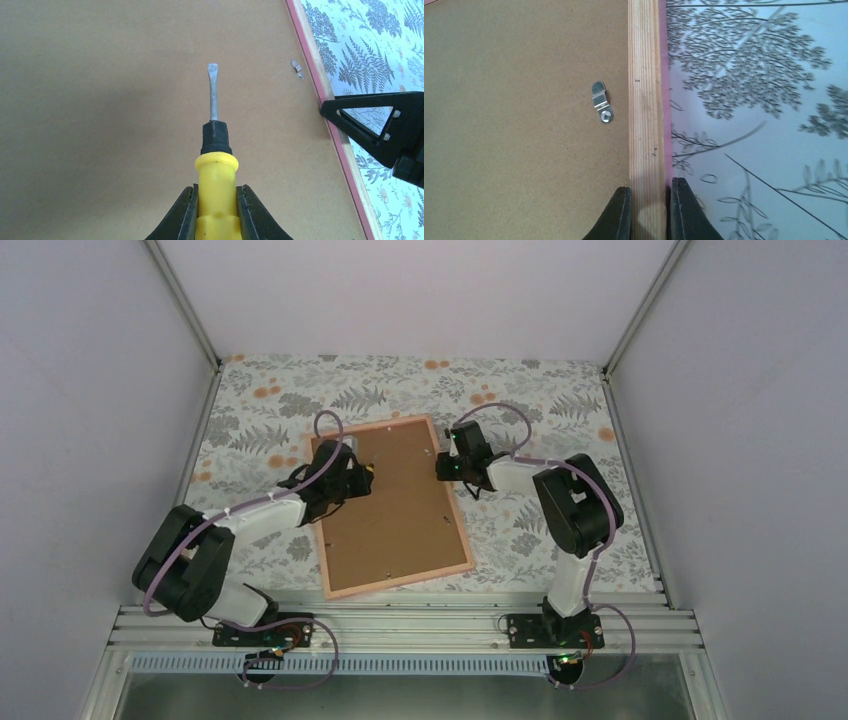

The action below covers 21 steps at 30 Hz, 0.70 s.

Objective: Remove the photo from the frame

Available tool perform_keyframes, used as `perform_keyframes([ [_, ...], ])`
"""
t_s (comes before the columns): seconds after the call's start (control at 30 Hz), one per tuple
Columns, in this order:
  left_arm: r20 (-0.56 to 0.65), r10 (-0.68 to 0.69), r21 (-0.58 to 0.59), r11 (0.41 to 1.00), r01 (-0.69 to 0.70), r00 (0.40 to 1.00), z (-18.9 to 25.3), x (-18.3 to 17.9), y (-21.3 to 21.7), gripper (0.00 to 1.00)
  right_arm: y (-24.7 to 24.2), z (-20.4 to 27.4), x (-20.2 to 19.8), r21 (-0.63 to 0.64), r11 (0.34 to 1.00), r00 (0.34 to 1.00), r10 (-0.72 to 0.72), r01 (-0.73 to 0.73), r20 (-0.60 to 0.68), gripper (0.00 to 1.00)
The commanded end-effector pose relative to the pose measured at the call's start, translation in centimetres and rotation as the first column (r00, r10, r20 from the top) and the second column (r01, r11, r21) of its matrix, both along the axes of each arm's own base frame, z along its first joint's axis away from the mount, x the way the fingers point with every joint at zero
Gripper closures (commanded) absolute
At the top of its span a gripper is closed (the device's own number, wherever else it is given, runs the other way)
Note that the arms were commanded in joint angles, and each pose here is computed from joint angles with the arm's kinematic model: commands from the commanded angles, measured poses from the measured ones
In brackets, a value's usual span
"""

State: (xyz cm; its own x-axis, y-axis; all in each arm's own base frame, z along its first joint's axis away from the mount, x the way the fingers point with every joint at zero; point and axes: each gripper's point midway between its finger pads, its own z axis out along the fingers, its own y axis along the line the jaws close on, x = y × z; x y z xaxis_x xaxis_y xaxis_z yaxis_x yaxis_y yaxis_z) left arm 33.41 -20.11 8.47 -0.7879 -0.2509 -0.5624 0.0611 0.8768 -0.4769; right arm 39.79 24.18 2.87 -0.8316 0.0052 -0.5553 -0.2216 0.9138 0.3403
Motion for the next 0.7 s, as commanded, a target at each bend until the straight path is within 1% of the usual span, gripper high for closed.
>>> perform_keyframes([
  [0.0, 0.017, 0.004, 0.015, 1.0, -0.005, 1.0, 0.7, -0.7, 0.9, 0.98, -2.5, 0.1, 0.0, 0.022, 0.99, 0.989, -0.136, 0.137, -0.052, 0.96],
  [0.3, 0.021, 0.01, 0.009, 1.0, -0.01, 1.0, 1.2, -2.2, 1.8, 0.98, -6.8, 1.1, 1.0, 0.05, 0.94, 0.94, -0.335, 0.338, -0.06, 0.96],
  [0.53, 0.029, 0.006, -0.006, 1.0, -0.006, 1.0, 1.7, -3.1, 2.2, 0.98, -9.9, 0.9, 0.5, 0.053, 0.87, 0.87, -0.485, 0.49, -0.086, 0.96],
  [0.67, 0.035, 0.004, -0.011, 1.0, -0.003, 0.999, 2.1, -3.6, 2.3, 0.98, -11.1, 0.6, -0.4, 0.052, 0.834, 0.833, -0.543, 0.55, -0.108, 0.96],
])
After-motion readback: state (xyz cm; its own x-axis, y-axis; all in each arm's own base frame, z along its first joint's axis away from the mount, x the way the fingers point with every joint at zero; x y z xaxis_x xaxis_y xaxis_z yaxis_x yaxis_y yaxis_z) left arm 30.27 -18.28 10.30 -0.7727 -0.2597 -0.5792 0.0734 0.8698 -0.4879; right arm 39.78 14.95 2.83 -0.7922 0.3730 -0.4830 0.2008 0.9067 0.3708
